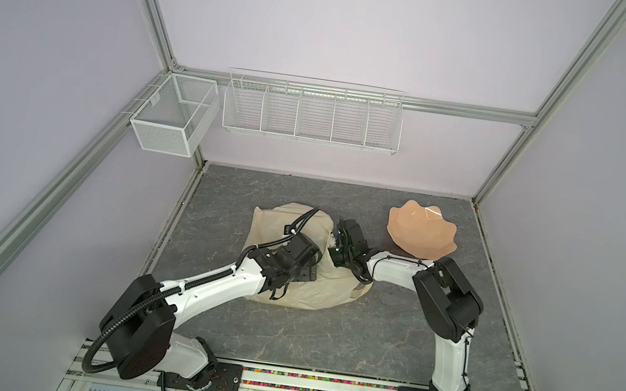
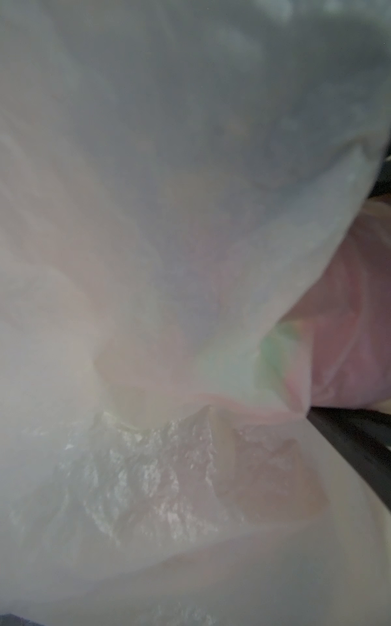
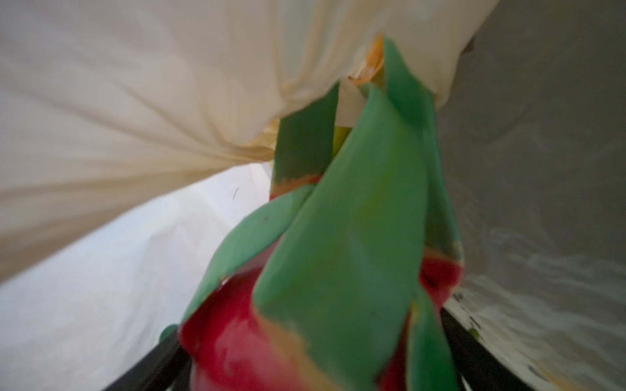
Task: Place the fruits into the plastic bag
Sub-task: 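Open the right gripper and withdraw it toward the yellow lemon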
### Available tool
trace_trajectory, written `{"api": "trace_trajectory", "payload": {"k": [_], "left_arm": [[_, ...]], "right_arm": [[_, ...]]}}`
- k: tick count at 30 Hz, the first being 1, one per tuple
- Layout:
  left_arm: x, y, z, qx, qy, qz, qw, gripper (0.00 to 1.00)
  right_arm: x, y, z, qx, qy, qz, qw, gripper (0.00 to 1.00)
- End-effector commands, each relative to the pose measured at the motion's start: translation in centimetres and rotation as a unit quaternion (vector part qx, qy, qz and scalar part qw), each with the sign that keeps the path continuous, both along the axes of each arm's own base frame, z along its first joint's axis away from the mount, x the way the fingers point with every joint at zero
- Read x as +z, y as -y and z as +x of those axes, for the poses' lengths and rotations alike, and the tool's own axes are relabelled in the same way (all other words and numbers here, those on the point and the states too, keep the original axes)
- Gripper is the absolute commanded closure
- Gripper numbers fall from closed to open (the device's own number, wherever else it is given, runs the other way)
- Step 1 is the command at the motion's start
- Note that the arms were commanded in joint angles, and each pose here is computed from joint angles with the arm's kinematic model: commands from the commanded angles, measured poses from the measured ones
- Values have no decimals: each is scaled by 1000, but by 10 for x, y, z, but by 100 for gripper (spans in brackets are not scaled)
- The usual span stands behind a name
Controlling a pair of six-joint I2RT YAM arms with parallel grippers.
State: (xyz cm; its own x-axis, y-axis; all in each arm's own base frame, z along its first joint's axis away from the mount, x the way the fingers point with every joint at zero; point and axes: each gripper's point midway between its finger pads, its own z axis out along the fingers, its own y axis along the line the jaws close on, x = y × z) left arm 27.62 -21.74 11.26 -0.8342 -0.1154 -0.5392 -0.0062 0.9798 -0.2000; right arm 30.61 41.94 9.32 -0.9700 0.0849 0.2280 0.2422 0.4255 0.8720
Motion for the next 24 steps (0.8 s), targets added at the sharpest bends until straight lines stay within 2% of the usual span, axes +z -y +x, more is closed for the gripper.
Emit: {"api": "trace_trajectory", "payload": {"k": [1,10,16,20,24], "left_arm": [[-39,-72,-15,80,-48,155,983,15],[-59,-97,-37,101,-86,194,972,21],[-68,-101,-42,118,-85,173,974,27],[-70,-108,-46,125,-100,199,967,33],[-66,-114,-49,141,-92,179,969,37]], "right_arm": [[61,-2,-33,78,1,68,995,12],[77,22,-24,55,-3,59,997,12],[81,32,-27,52,-19,55,997,12],[86,42,-18,29,-21,58,998,12],[86,39,-19,38,-29,63,997,12]]}}
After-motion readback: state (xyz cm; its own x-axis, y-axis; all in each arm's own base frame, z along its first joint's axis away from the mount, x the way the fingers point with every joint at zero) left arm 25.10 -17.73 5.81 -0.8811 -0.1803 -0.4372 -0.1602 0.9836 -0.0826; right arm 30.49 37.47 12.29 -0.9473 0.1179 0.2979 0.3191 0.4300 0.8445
